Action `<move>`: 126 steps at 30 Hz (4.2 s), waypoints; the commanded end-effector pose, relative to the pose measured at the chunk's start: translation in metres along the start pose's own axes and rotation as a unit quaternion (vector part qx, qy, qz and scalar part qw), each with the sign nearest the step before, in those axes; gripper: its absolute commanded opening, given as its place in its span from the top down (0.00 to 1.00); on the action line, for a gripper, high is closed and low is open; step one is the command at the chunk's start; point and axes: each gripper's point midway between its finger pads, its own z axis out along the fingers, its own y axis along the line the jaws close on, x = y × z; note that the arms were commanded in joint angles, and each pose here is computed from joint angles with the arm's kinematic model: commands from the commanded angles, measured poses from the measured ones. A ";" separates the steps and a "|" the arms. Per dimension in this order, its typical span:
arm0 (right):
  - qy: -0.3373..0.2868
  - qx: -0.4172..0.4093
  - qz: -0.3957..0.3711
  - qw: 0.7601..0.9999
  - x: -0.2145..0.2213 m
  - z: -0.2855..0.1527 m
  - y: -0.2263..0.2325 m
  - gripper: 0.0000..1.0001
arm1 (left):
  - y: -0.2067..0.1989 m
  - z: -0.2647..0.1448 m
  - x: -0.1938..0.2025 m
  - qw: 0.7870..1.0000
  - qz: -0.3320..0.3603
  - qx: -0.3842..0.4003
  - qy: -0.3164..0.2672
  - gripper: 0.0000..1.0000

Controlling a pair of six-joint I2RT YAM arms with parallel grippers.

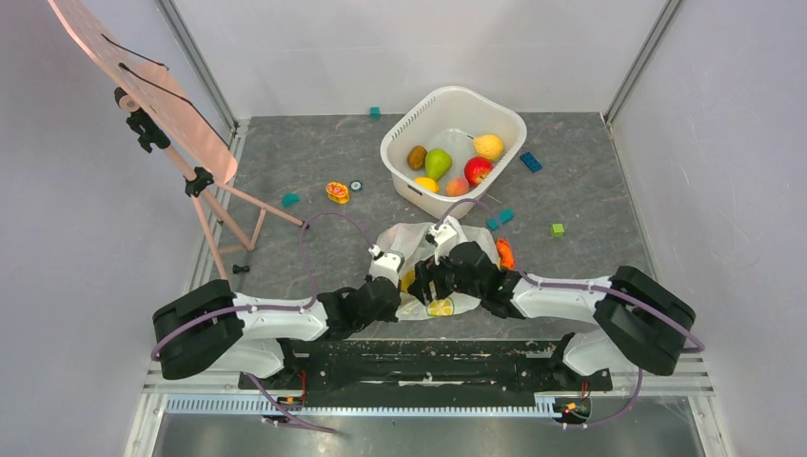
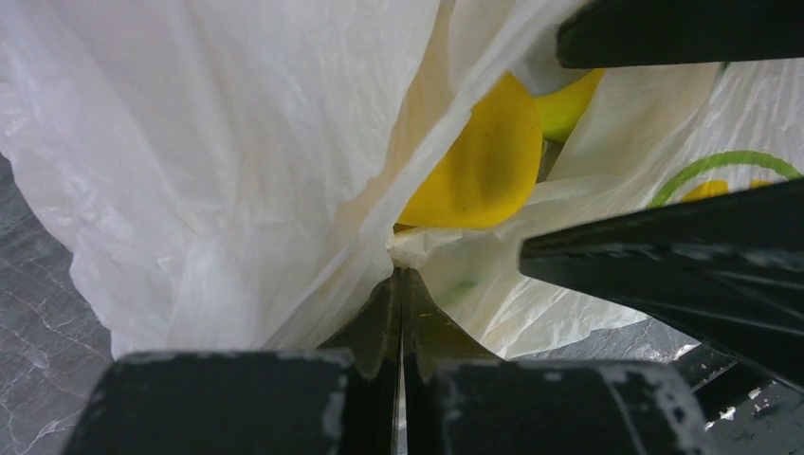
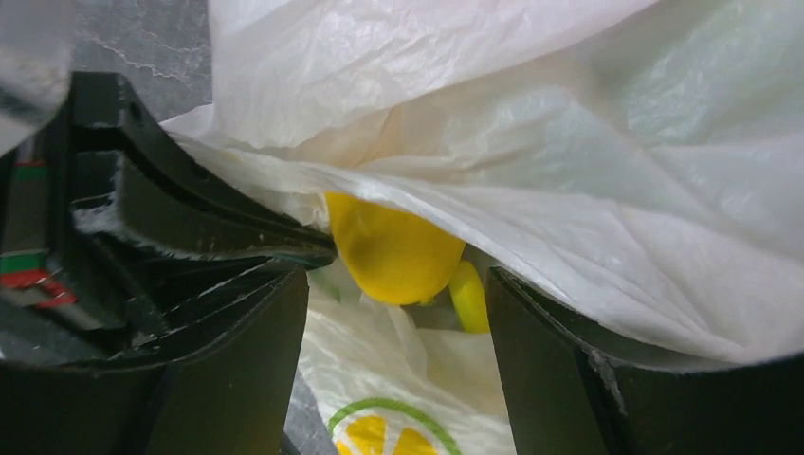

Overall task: Take the fake fruits out of the plastic bag
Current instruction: Adjust the plastic bag at the center of the board, then take out the fake fruit from the plastic bag, then place the fake fruit in the bin.

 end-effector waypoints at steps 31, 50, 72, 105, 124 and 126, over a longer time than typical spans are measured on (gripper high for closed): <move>0.010 -0.019 -0.048 0.999 -0.010 -0.014 0.010 0.66 | 0.003 -0.004 -0.003 1.000 -0.027 0.006 -0.010 0.98; 0.027 -0.072 -0.055 0.996 -0.013 -0.117 0.036 0.64 | 0.000 -0.013 -0.021 0.999 -0.036 0.008 -0.030 0.98; -0.098 0.003 -0.084 0.992 -0.148 -0.158 0.047 0.68 | 0.002 -0.024 -0.032 0.998 -0.045 0.009 -0.048 0.98; 0.059 0.250 -0.041 0.966 -0.227 0.041 -0.199 0.57 | -0.003 -0.033 -0.037 0.997 -0.061 0.025 -0.048 0.98; 0.169 0.257 -0.049 0.950 -0.161 0.068 -0.234 0.33 | -0.001 -0.029 -0.029 0.997 -0.064 0.023 -0.041 0.98; 0.166 0.254 -0.050 0.951 -0.163 0.067 -0.234 0.28 | -0.001 -0.029 -0.028 0.997 -0.063 0.023 -0.041 0.98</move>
